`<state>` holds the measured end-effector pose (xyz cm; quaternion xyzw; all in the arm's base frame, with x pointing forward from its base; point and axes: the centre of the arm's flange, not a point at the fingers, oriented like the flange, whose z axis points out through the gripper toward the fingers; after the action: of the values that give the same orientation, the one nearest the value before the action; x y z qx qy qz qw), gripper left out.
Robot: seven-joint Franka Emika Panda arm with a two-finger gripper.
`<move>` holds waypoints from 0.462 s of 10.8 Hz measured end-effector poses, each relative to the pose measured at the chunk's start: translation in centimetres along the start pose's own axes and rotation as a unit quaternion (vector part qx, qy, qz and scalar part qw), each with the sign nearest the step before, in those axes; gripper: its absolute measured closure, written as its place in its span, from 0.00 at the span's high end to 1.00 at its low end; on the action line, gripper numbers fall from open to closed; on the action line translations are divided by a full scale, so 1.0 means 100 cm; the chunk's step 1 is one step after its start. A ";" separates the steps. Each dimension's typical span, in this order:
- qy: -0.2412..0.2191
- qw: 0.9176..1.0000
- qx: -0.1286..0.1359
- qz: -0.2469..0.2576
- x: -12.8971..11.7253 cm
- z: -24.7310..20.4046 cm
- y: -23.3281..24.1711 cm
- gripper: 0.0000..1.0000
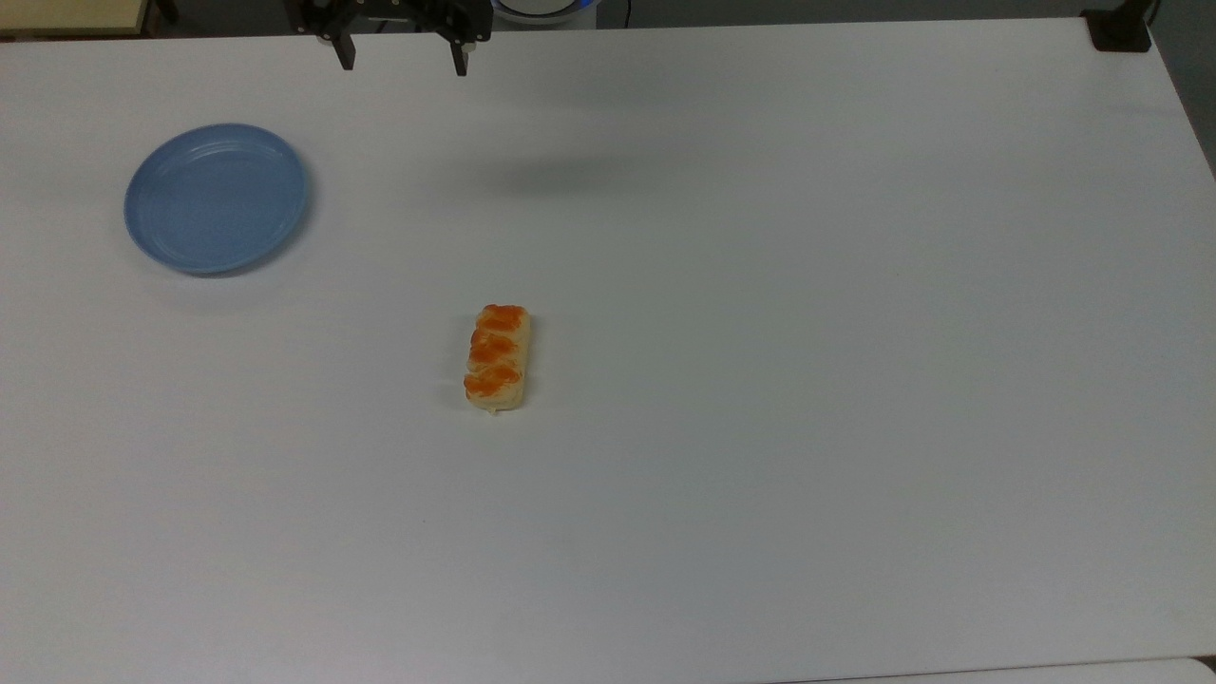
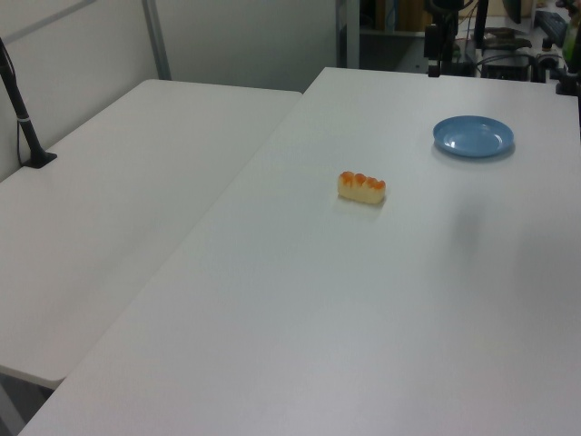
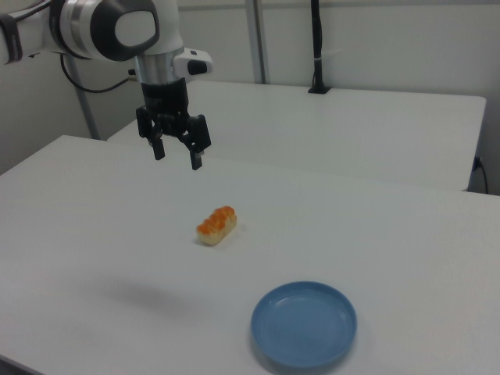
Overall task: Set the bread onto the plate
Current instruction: 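Move the open gripper over the orange-topped bread roll and descend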
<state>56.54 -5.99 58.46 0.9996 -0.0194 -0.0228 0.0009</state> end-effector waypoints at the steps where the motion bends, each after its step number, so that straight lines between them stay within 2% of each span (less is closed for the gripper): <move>1: 0.000 1.000 0.000 0.001 0.000 0.000 0.001 1.00; 5: -0.007 1.000 -0.002 0.002 0.012 0.019 -0.007 1.00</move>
<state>57.72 -5.30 56.47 0.9993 -0.0211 -0.0296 0.0027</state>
